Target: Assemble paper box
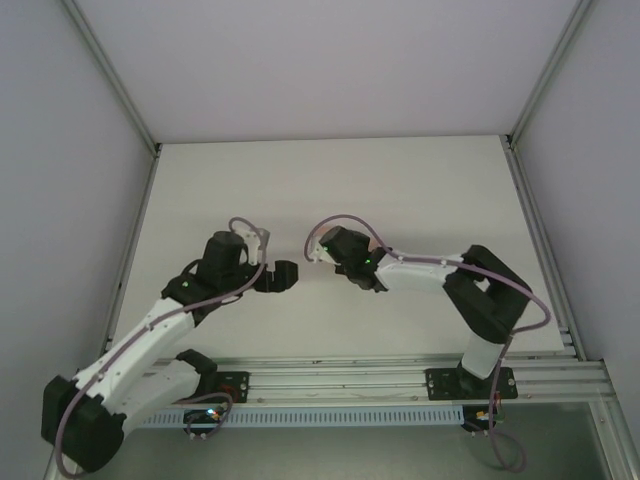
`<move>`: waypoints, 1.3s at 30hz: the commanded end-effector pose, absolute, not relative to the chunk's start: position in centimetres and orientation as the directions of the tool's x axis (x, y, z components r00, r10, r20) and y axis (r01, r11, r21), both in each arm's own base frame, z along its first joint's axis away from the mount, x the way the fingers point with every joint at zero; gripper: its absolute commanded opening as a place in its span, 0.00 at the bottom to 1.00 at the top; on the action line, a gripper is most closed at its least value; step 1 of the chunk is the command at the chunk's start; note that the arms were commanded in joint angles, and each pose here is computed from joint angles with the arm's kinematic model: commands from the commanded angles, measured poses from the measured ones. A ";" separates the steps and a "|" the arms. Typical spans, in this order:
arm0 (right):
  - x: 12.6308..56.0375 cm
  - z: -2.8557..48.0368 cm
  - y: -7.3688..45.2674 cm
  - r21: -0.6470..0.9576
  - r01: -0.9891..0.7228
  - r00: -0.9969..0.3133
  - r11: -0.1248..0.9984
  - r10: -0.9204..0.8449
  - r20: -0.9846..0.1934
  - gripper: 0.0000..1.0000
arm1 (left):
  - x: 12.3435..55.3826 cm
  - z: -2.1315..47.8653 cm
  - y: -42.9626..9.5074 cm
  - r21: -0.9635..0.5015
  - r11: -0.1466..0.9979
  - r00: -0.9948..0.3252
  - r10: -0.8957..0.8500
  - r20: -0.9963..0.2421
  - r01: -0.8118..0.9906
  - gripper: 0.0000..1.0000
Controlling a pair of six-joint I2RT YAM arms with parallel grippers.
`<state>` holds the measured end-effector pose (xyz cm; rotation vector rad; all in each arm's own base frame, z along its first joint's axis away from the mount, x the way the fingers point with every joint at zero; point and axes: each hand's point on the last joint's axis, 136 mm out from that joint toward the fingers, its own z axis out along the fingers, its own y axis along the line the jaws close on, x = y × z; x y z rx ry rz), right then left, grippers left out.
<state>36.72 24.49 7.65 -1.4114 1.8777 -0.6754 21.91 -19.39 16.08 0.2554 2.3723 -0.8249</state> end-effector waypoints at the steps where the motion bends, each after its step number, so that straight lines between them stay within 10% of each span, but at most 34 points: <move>1: 38.1 7.5 21.3 -0.834 -0.497 -0.344 0.240 -0.937 -0.065 0.40 | 21.4 14.6 -17.0 -0.470 0.842 -0.813 -0.066 -0.578 0.266 1.00; 6: 37.0 7.1 22.0 -0.824 -0.453 -0.437 0.341 -0.890 -0.128 0.47 | 21.0 14.6 -16.1 -0.466 0.851 -0.807 -0.090 -0.583 0.242 1.00; 17: 33.2 2.8 25.4 -0.789 -0.594 -0.029 0.153 -0.985 -0.170 0.47 | 21.4 14.2 -16.2 -0.464 0.852 -0.814 -0.082 -0.576 0.242 1.00; 24: 30.4 2.1 23.9 -0.753 -0.651 0.046 0.091 -0.986 -0.158 0.73 | 21.5 14.1 -16.1 -0.461 0.855 -0.811 -0.085 -0.579 0.240 1.00; 29: 27.1 2.8 23.7 -0.600 -0.786 0.005 0.152 -0.968 -0.252 1.00 | 21.7 13.9 -16.7 -0.470 0.845 -0.815 -0.074 -0.575 0.255 1.00; 36: 23.8 7.1 24.9 -0.428 -0.877 -0.013 0.220 -0.900 -0.435 1.00 | 21.7 13.6 -19.2 -0.508 0.792 -0.822 -0.014 -0.569 0.338 1.00; 39: 26.7 11.7 24.3 -0.406 -0.799 -0.113 0.443 -0.774 -0.623 0.99 | 21.3 13.7 -21.5 -0.531 0.738 -0.806 0.030 -0.591 0.417 1.00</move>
